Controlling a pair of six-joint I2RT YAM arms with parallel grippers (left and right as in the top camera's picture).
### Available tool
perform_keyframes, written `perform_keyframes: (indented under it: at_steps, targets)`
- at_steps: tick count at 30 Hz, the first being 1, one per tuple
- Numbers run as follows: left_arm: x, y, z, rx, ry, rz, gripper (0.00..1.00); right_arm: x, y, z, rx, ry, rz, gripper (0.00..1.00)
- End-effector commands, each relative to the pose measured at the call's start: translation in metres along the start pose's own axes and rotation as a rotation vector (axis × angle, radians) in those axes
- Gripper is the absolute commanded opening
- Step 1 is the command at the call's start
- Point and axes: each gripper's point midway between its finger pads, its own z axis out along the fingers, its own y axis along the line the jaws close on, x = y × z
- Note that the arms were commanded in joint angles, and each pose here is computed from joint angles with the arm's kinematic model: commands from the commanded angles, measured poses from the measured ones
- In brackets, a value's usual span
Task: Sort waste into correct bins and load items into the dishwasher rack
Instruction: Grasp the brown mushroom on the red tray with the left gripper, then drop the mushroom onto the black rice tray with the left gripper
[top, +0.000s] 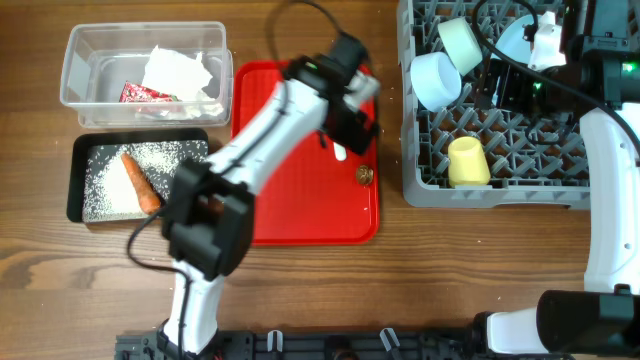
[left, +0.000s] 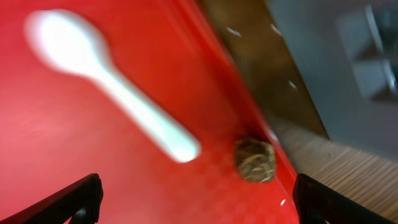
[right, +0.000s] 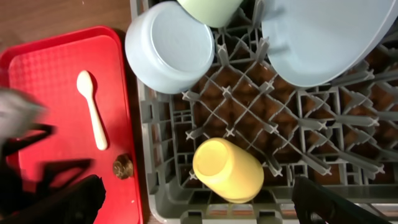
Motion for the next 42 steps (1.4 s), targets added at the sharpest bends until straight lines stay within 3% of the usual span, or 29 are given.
perform_keyframes:
  at_steps: [1,5,10,13,18,23,25,31,34,36,39,42]
  targets:
    - [0.013,-0.039,0.034,0.030,0.072,0.226,0.96,0.005,-0.011,0.003,0.049,0.028,-0.012,1.00]
    - [0.023,-0.045,0.054,0.022,0.124,0.258,0.93,0.008,-0.013,0.003,0.065,0.043,-0.011,1.00]
    - [0.046,-0.039,0.065,0.026,0.216,0.241,0.69,0.008,-0.013,0.003,0.065,0.042,-0.011,1.00]
    - [0.048,-0.038,0.066,0.026,0.224,0.237,0.66,0.008,-0.013,0.003,0.065,0.043,-0.010,1.00]
    - [0.054,-0.037,0.075,0.030,0.226,0.236,0.46,0.007,-0.013,0.003,0.065,0.040,-0.011,1.00]
    - [0.053,-0.037,0.075,0.030,0.222,0.236,0.16,0.008,-0.018,0.003,0.094,0.039,-0.010,1.00]
    - [0.051,-0.035,0.072,0.013,0.217,0.228,0.09,0.008,-0.018,0.003,0.094,0.039,-0.011,1.00]
    - [0.025,0.006,0.013,-0.265,0.096,0.120,0.12,0.006,-0.018,0.003,0.094,0.035,-0.010,1.00]
    - [0.016,0.036,-0.046,-0.345,-0.013,-0.044,0.18,0.006,-0.018,0.003,0.094,0.035,-0.011,1.00]
    - [0.029,0.075,-0.089,-0.370,-0.061,-0.291,0.20,0.006,-0.018,0.003,0.094,0.034,-0.011,1.00]
    - [0.086,0.154,-0.132,-0.432,-0.006,-0.670,0.20,0.005,-0.018,0.003,0.093,0.030,-0.012,1.00]
    - [0.128,0.204,-0.144,-0.467,0.043,-0.883,0.20,0.004,-0.018,0.003,0.093,0.024,-0.009,1.00]
